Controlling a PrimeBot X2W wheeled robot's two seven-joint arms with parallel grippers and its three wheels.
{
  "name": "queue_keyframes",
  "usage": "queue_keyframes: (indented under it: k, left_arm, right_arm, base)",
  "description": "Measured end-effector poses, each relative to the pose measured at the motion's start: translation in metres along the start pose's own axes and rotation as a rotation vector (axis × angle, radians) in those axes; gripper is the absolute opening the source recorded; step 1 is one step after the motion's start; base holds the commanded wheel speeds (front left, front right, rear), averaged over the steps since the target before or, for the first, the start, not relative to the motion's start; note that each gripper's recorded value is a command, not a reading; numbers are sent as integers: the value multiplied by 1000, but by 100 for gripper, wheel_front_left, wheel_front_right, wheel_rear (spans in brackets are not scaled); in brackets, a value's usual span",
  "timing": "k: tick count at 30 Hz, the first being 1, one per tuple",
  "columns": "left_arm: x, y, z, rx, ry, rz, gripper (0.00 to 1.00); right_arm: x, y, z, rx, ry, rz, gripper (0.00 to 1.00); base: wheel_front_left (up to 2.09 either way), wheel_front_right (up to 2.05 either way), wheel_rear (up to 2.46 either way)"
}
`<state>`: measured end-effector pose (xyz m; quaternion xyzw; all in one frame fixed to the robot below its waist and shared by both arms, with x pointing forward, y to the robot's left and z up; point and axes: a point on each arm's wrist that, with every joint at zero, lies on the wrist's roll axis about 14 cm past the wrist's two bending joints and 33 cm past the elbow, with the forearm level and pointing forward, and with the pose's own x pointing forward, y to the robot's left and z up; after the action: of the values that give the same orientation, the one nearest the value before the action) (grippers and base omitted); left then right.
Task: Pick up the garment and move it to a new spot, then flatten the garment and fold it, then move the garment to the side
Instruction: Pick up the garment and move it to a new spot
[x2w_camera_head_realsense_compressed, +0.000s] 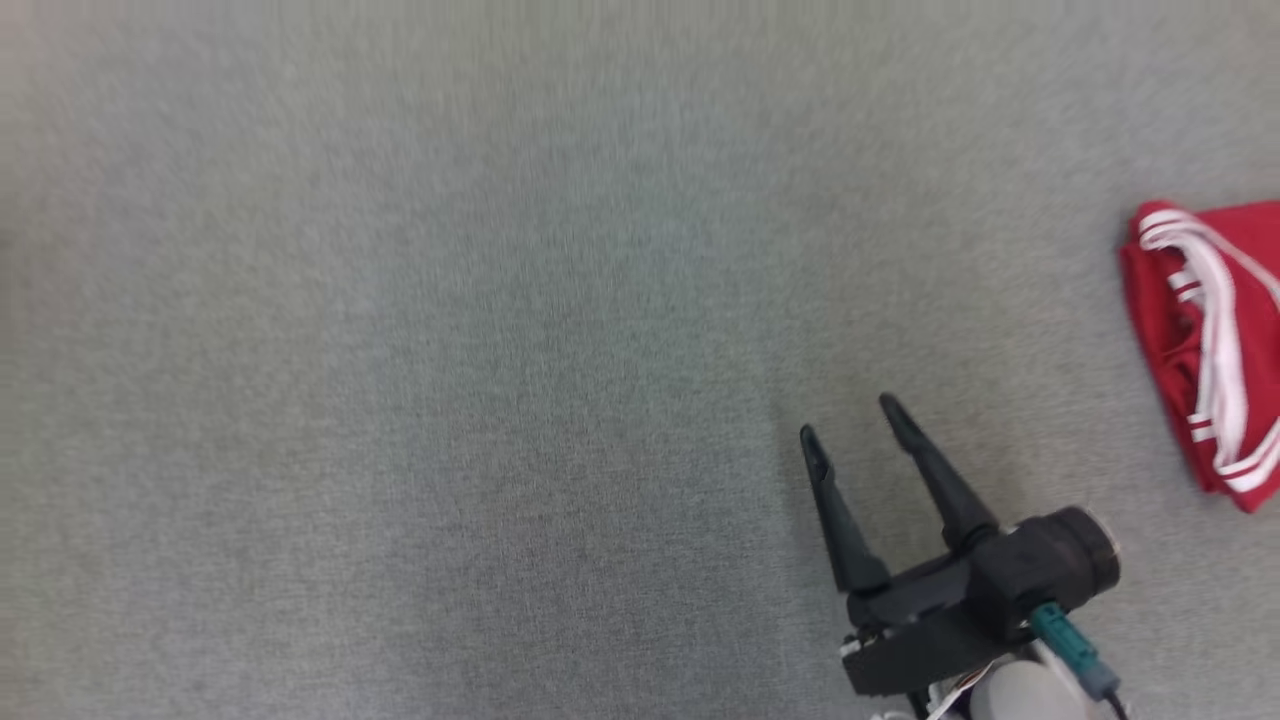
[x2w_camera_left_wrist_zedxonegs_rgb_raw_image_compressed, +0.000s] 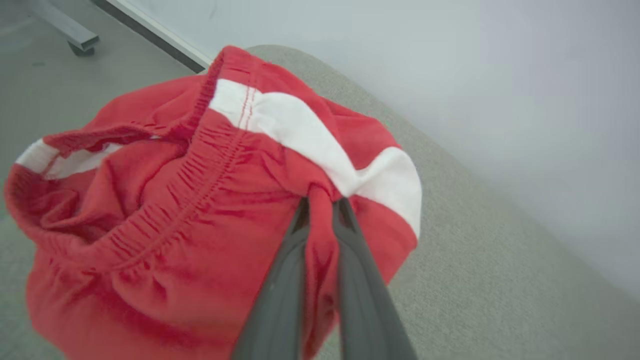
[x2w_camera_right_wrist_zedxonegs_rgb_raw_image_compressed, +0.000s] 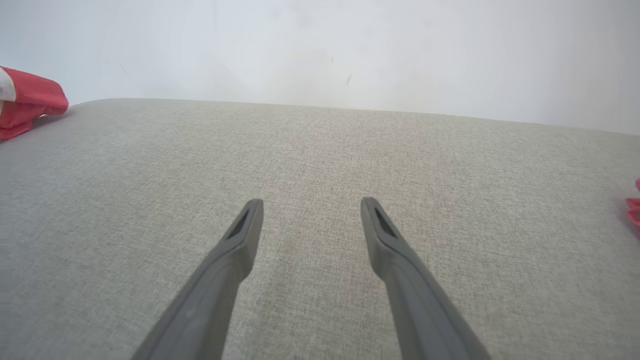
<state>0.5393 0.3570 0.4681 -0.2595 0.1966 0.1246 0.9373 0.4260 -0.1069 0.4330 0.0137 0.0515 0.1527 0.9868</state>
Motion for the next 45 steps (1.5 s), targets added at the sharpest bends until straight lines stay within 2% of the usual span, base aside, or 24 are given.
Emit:
queue_keyframes:
  k: [3, 8, 15, 24, 29, 33, 36, 45]
  left_arm:
    - [-18, -21, 22, 30, -44, -61, 0]
    - [-54, -78, 53, 75, -110, -224, 0]
    - [-115, -156, 62, 142, -140, -462, 0]
    - [-181, -293, 10, 238, -55, -846, 0]
    - [-209, -343, -33, 252, 28, -1007, 0]
    - [-219, -364, -75, 219, 123, -1072, 0]
    - [-214, -366, -107, 216, 185, -1067, 0]
    - [-165, -322, -223, 327, 307, -889, 0]
  right_arm:
    - [-10, 4, 7, 9, -12, -3, 100]
    - [-31, 6, 18, 19, -31, -22, 100]
    - [-62, 8, 41, 31, -99, -54, 100]
    - [-99, -10, 63, 46, -178, -150, 100]
    - [-117, -23, 68, 56, -206, -211, 100]
    - [-129, -32, 71, 57, -221, -254, 100]
    - [-136, -36, 71, 59, -224, -277, 100]
    - [-144, -47, 63, 64, -197, -326, 100]
  base:
    - [0, 0, 0]
    - [0, 0, 0]
    - [0, 0, 0]
    - [0, 0, 0]
    - [0, 0, 0]
    - [0, 0, 0]
    - [0, 0, 0]
    - [0, 0, 0]
